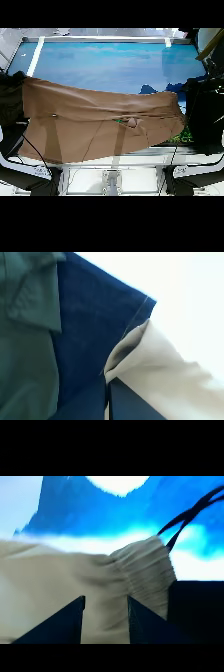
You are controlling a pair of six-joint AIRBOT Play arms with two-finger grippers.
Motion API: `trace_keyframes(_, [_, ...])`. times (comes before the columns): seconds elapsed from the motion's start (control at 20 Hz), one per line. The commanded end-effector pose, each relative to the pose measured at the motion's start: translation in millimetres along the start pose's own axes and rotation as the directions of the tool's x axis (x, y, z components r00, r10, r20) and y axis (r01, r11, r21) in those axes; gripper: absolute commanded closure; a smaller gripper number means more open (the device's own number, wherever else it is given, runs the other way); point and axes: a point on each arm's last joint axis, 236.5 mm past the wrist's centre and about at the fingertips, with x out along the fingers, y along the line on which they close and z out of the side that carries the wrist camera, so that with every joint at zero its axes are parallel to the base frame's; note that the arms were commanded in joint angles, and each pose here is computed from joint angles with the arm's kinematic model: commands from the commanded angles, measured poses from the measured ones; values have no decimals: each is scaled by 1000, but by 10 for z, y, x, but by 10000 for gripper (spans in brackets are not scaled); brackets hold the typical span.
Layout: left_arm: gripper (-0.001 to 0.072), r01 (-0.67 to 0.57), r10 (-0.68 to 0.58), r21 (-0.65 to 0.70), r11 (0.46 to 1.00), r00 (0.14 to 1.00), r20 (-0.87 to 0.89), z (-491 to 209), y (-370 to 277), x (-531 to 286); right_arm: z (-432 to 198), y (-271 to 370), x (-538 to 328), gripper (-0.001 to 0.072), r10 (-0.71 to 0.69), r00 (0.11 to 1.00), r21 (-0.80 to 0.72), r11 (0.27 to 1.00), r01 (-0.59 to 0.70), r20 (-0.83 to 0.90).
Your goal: Fold the clothes and pants, and hang the long-sleeved shirts on hangers.
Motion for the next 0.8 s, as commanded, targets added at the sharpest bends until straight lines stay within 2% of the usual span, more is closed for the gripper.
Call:
trace_keyframes(0.0, [695,8,-7,-11,1000,998,65,176,-66,-63,127,-140,107,388,-33,998,38,999,31,54])
trace_keyframes(0.1, [695,9,-8,-11,1000,998,69,185,-69,-65,32,-235,309,250,-25,1000,99,995,24,8])
trace_keyframes(0.3, [695,9,-8,-10,1000,998,58,160,-71,-85,-218,-390,859,219,43,995,194,981,-25,-87])
trace_keyframes(0.4, [695,9,-9,-8,1000,998,59,165,-80,-129,-176,-434,1045,156,70,995,228,972,-52,-73])
trace_keyframes(0.6, [695,12,-11,-6,1000,998,68,191,-95,-191,-70,-460,1216,133,107,993,261,961,-90,-51])
trace_keyframes(0.75, [695,11,-11,-6,1000,999,40,124,-94,-193,-107,-201,1174,148,226,972,189,959,-210,-66])
